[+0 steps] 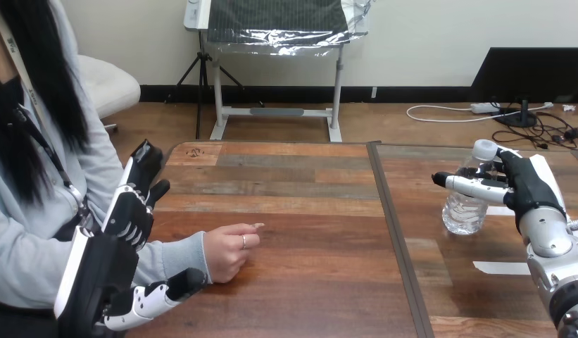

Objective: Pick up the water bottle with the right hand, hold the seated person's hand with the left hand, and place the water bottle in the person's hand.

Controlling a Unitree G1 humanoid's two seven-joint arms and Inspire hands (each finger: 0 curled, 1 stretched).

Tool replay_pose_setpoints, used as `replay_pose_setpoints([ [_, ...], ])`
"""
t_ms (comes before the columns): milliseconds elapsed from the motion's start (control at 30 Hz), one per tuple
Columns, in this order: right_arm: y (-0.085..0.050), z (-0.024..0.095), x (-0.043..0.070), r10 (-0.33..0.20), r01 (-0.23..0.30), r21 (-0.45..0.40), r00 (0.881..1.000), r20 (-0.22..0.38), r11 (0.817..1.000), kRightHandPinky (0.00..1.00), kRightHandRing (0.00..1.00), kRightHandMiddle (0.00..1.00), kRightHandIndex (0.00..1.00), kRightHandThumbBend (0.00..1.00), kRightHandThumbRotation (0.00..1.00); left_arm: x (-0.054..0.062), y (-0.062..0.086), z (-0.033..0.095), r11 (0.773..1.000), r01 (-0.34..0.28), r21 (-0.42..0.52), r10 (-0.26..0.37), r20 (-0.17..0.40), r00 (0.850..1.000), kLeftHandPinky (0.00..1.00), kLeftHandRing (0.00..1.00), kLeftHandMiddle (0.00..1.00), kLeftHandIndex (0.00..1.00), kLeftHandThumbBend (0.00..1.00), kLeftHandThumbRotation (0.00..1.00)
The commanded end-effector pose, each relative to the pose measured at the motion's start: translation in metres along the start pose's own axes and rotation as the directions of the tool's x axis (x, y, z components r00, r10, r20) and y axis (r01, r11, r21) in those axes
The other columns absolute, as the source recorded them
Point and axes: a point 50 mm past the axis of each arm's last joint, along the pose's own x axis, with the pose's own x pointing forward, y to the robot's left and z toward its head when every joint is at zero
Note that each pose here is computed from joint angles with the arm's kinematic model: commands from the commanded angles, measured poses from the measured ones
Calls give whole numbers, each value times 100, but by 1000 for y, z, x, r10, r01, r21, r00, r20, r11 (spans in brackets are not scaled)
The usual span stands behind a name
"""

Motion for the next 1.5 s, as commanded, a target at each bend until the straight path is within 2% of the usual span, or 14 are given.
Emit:
replay_pose_setpoints([
  [0, 6, 17, 3, 9, -9, 6, 999, 40, 1000, 74, 82, 85, 89, 88, 30, 14, 5, 12, 1000, 1, 22, -3, 83, 997, 95, 100, 100, 98, 100, 51],
  [600, 9, 16, 3, 11, -11, 5, 999, 40, 1000, 75, 83, 85, 87, 86, 24, 12, 5, 15, 1000, -7, 27, 4, 84, 996, 95, 99, 100, 97, 100, 51],
  [867, 10, 17, 3, -3, 2, 18, 999, 42, 1000, 74, 81, 82, 86, 87, 16, 11, 5, 15, 1000, -6, 20, 5, 84, 996, 95, 99, 100, 97, 100, 50],
  [933, 9, 17, 3, -15, 14, 23, 999, 49, 1000, 72, 79, 81, 84, 88, 11, 11, 5, 15, 1000, -5, 17, 4, 85, 996, 95, 99, 100, 97, 100, 50],
  [1100, 9, 17, 2, -47, 45, 29, 997, 54, 999, 69, 76, 77, 81, 89, 4, 12, 5, 15, 1000, -2, 15, 1, 84, 996, 95, 99, 100, 97, 100, 50],
  [1467, 9, 18, 2, -97, 94, 49, 993, 62, 994, 62, 66, 66, 69, 91, 0, 11, 4, 15, 1000, -1, 14, 0, 81, 997, 96, 99, 100, 96, 100, 49],
])
